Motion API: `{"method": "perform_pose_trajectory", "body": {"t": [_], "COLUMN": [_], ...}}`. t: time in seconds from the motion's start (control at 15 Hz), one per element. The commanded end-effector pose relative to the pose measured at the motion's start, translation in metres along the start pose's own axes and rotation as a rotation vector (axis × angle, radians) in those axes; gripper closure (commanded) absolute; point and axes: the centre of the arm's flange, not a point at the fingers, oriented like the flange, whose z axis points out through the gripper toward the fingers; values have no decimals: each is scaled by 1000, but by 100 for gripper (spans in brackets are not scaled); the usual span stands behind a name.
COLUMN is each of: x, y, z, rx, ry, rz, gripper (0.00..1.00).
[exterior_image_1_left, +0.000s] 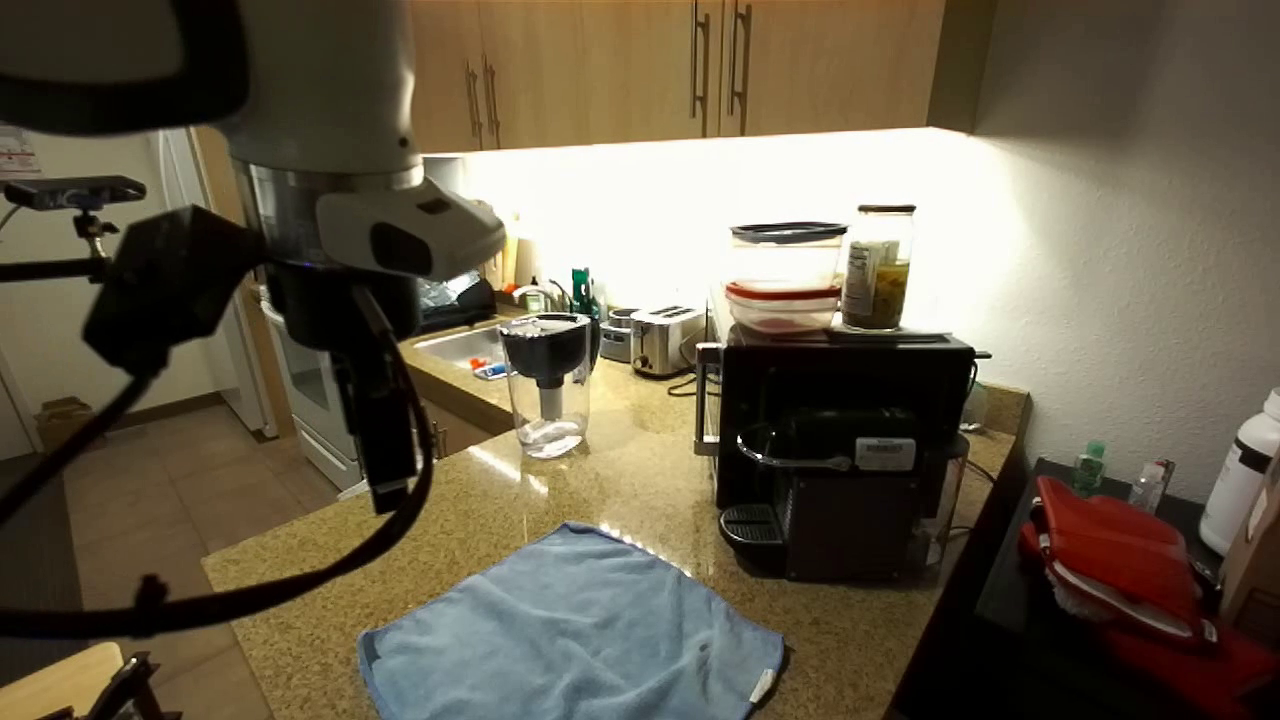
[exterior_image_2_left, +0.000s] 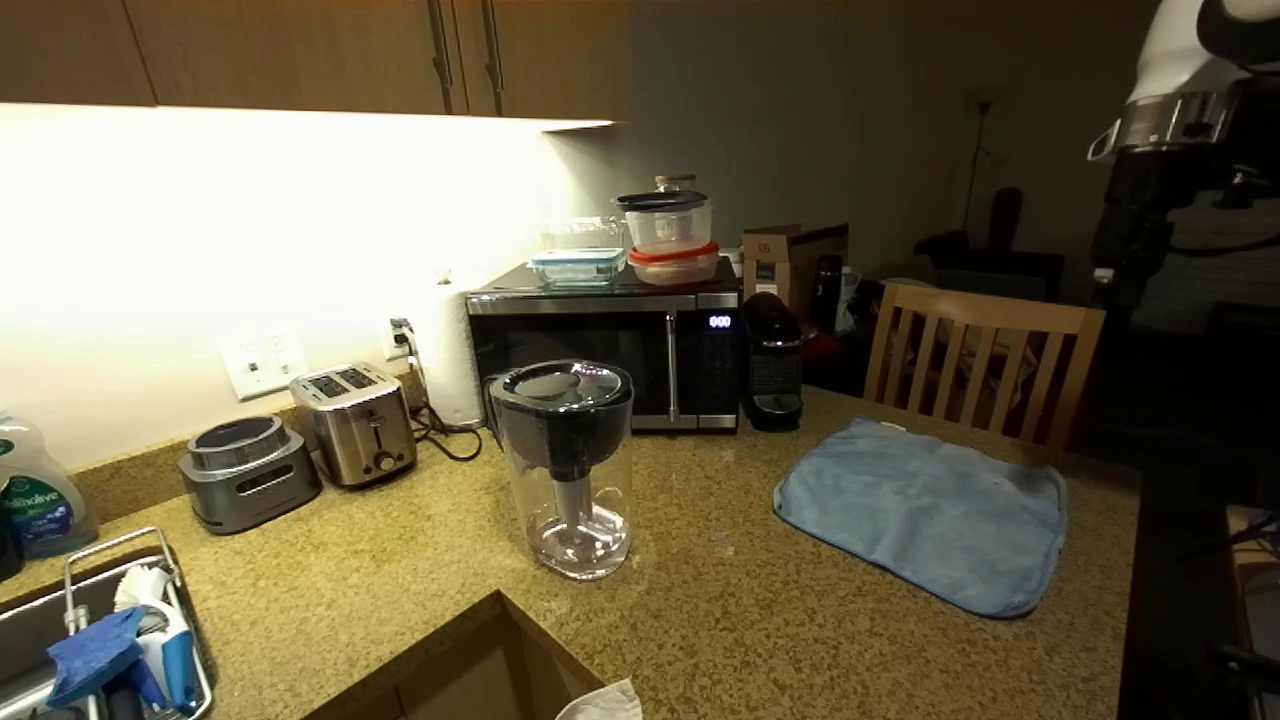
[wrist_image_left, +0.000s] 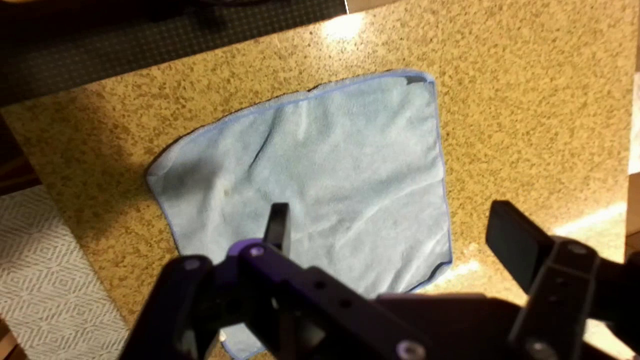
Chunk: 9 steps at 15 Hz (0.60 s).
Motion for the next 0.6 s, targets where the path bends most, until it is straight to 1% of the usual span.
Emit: {"method": "perform_pose_trajectory", "body": {"t": [0.0,0.33,0.53], "x": [43,105,136], "y": [6,12,7], "z": [21,53,73], "rx": [-53,-125,-160], "ry": [27,46,26], "rz": [85,149,164], "gripper": [0,0,0]}}
